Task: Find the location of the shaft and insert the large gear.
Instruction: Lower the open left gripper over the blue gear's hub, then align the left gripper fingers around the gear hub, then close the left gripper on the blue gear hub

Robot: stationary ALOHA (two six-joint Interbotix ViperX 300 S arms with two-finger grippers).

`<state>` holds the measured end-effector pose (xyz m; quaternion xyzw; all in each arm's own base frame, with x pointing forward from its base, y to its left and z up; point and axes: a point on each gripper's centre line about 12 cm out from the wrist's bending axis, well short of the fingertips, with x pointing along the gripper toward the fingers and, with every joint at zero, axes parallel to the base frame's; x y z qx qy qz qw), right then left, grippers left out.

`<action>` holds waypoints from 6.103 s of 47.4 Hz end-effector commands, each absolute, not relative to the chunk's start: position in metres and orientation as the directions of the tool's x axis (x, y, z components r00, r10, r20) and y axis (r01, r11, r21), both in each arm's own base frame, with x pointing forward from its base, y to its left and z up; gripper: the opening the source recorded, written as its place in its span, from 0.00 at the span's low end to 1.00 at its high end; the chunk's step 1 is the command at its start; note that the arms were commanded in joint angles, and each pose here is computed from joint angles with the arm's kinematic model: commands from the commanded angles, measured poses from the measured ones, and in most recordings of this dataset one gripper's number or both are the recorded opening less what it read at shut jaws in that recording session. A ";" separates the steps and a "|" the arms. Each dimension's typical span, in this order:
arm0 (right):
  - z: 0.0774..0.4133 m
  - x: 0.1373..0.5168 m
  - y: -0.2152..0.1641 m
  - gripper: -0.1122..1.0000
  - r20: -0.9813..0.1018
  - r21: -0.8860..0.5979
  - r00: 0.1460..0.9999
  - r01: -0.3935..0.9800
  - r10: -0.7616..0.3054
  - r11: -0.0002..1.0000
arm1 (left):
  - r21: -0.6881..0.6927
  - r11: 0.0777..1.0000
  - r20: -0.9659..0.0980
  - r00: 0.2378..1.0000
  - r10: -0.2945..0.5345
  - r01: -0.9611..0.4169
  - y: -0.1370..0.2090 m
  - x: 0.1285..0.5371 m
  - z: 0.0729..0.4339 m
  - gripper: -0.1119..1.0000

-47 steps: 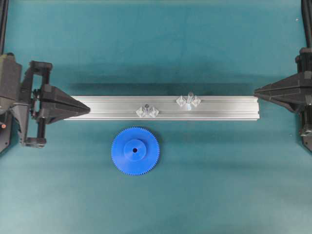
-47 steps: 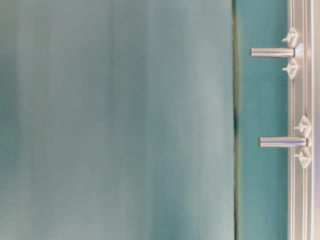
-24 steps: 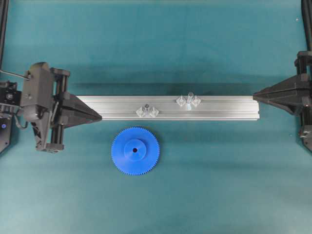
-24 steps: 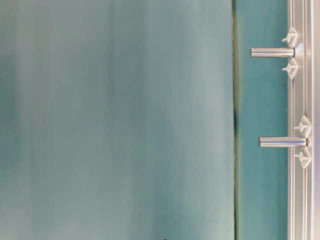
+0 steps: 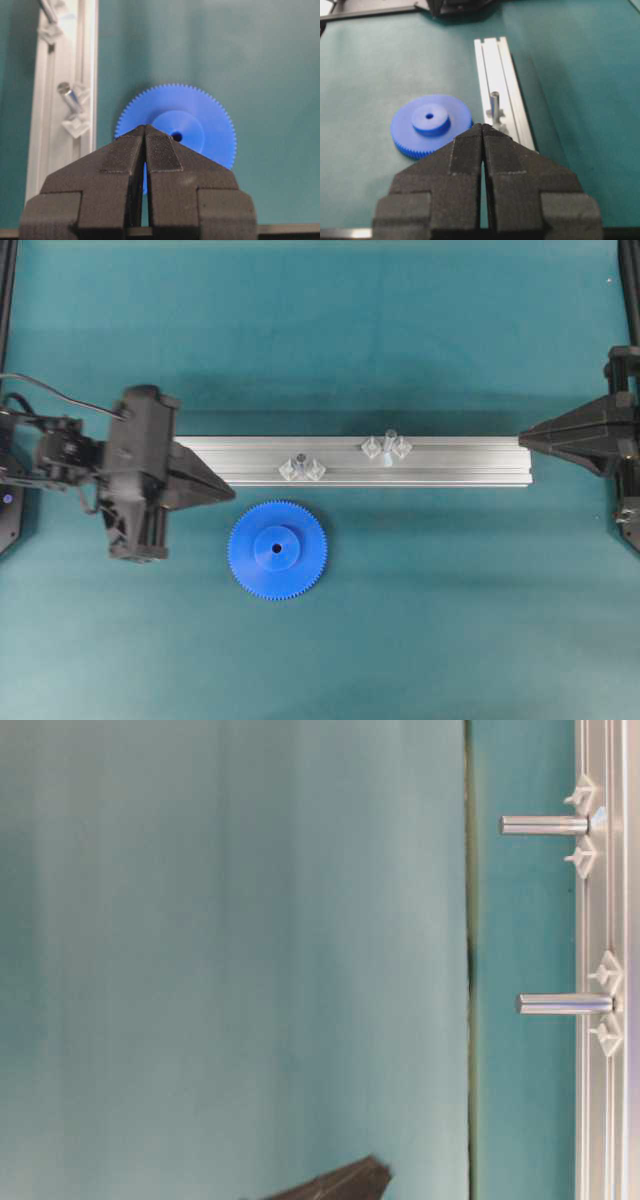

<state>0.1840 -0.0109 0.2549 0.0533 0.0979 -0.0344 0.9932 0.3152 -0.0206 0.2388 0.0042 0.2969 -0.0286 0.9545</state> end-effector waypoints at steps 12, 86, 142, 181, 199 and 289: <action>0.255 0.185 -0.011 0.08 -0.222 0.109 0.973 0.084 -0.058 0.990 | -0.005 0.998 -0.687 0.725 -0.052 0.067 -0.027 0.354 0.228 0.09; 0.251 0.184 -0.011 0.08 -0.237 0.109 0.970 0.085 -0.057 0.990 | 0.004 0.992 -0.909 0.414 -0.049 0.126 -0.057 0.415 0.180 0.09; 0.250 0.183 -0.011 0.08 -0.238 0.109 0.969 0.086 -0.057 0.990 | 0.003 0.992 -0.938 0.343 -0.040 0.123 -0.059 0.416 0.167 0.09; 0.250 0.183 -0.011 0.08 -0.237 0.110 0.970 0.086 -0.058 0.990 | -0.006 0.995 -0.940 0.338 -0.039 0.097 -0.059 0.420 0.161 0.94; 0.249 0.183 -0.011 0.08 -0.240 0.110 0.969 0.086 -0.058 0.990 | -0.007 0.996 -0.945 0.326 -0.037 0.092 -0.059 0.421 0.156 0.94; 0.249 0.180 -0.011 0.08 -0.234 0.112 0.971 0.086 -0.057 0.990 | -0.004 0.997 -0.964 0.264 -0.024 0.077 -0.053 0.424 0.126 0.94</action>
